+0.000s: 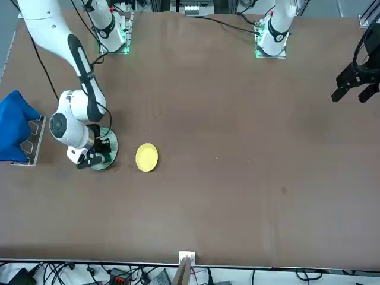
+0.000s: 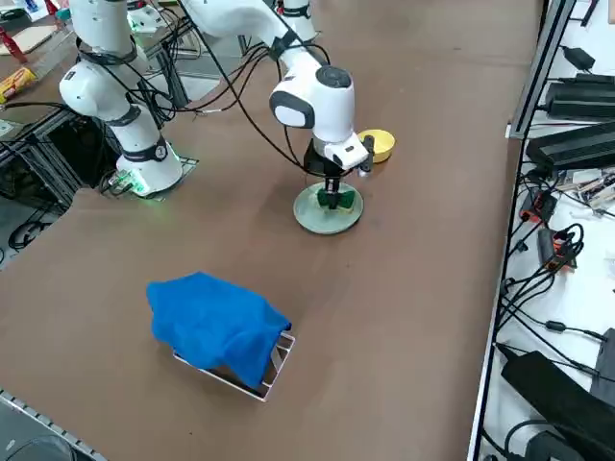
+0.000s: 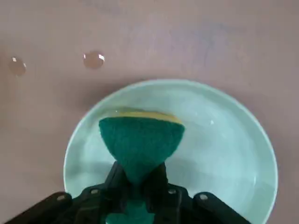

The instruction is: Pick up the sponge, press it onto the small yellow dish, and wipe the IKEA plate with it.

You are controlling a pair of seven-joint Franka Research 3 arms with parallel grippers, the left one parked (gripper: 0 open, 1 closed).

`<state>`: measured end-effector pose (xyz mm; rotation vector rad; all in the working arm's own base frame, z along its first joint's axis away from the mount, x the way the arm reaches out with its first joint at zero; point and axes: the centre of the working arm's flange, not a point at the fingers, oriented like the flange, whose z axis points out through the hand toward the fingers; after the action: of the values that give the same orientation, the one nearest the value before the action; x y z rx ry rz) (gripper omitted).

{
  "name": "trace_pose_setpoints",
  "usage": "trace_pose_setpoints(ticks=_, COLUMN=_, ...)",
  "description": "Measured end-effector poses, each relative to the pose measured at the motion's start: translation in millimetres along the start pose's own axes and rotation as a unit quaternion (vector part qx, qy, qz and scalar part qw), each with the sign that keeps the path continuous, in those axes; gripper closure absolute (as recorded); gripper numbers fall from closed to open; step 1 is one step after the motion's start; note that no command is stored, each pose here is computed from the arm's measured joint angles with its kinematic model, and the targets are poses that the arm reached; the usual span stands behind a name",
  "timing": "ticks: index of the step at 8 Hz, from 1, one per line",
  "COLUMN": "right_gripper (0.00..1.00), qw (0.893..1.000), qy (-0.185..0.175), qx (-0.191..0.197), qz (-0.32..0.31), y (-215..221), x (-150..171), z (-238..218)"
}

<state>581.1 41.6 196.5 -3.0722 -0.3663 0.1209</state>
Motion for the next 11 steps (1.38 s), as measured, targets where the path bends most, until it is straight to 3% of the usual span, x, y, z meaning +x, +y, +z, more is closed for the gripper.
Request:
trace_pose_setpoints(ticks=6, right_gripper=0.78, qw=1.0, qy=-0.012, qx=0.007, qz=-0.008, y=47, x=-39, z=-3)
trace_pose_setpoints(ticks=11, right_gripper=0.79, qw=1.0, qy=0.003, qx=0.003, qz=-0.019, y=69, x=-23, z=-8)
